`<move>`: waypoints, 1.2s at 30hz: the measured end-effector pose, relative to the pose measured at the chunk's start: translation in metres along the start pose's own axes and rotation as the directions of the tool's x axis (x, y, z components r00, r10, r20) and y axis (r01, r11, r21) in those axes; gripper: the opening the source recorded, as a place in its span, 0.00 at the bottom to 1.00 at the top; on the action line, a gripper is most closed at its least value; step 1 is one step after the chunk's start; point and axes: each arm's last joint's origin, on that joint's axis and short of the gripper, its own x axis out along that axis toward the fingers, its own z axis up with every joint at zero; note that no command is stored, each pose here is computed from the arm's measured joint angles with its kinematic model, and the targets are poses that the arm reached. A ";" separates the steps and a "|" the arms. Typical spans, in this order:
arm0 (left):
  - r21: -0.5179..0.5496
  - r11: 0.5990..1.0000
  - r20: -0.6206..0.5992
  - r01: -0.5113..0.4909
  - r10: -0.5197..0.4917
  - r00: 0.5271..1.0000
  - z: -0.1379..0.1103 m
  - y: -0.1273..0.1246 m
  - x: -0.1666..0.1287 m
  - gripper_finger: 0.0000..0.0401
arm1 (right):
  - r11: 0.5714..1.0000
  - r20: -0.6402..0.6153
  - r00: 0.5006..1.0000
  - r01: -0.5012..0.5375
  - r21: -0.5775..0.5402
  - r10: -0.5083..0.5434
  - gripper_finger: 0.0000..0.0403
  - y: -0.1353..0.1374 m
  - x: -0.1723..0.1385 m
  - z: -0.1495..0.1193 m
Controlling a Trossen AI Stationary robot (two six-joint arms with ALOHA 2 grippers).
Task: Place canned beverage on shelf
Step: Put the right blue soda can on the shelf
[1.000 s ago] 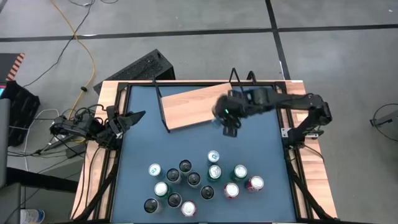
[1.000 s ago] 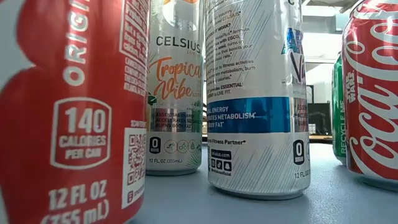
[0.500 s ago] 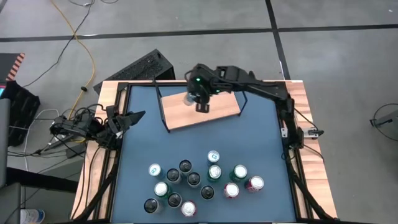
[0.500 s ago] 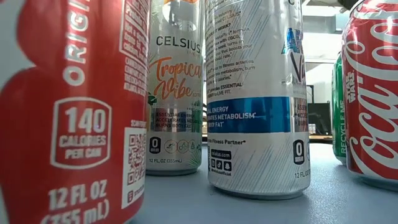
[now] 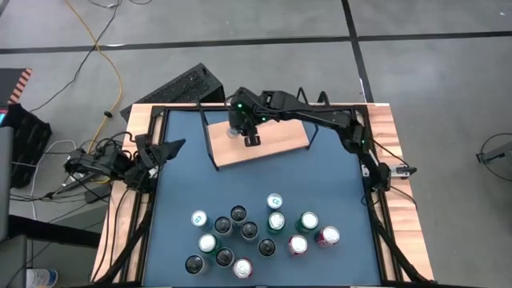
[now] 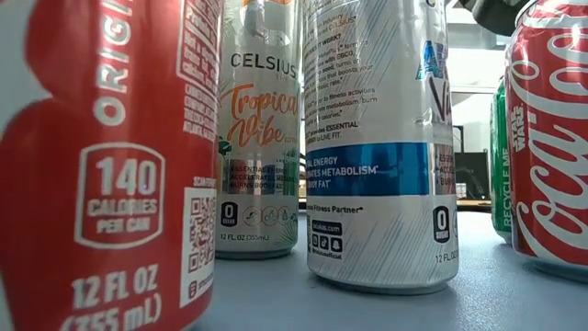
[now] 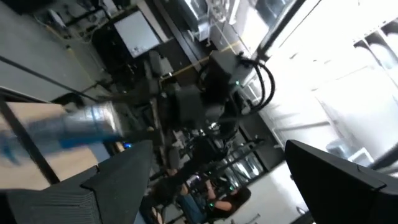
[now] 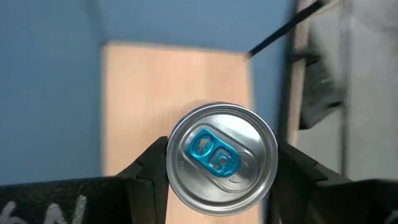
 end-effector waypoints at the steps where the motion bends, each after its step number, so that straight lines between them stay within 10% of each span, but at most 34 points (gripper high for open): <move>1: 0.003 1.000 0.008 -0.012 0.012 1.000 0.000 0.001 0.000 0.88 | 1.000 -0.002 1.000 -0.010 -0.016 0.010 0.49 0.002 0.001 0.000; 36: 0.012 0.996 0.062 -0.083 0.082 0.995 0.001 0.003 0.000 0.88 | 0.986 -0.098 0.981 -0.168 0.006 0.168 0.64 0.017 -0.006 -0.009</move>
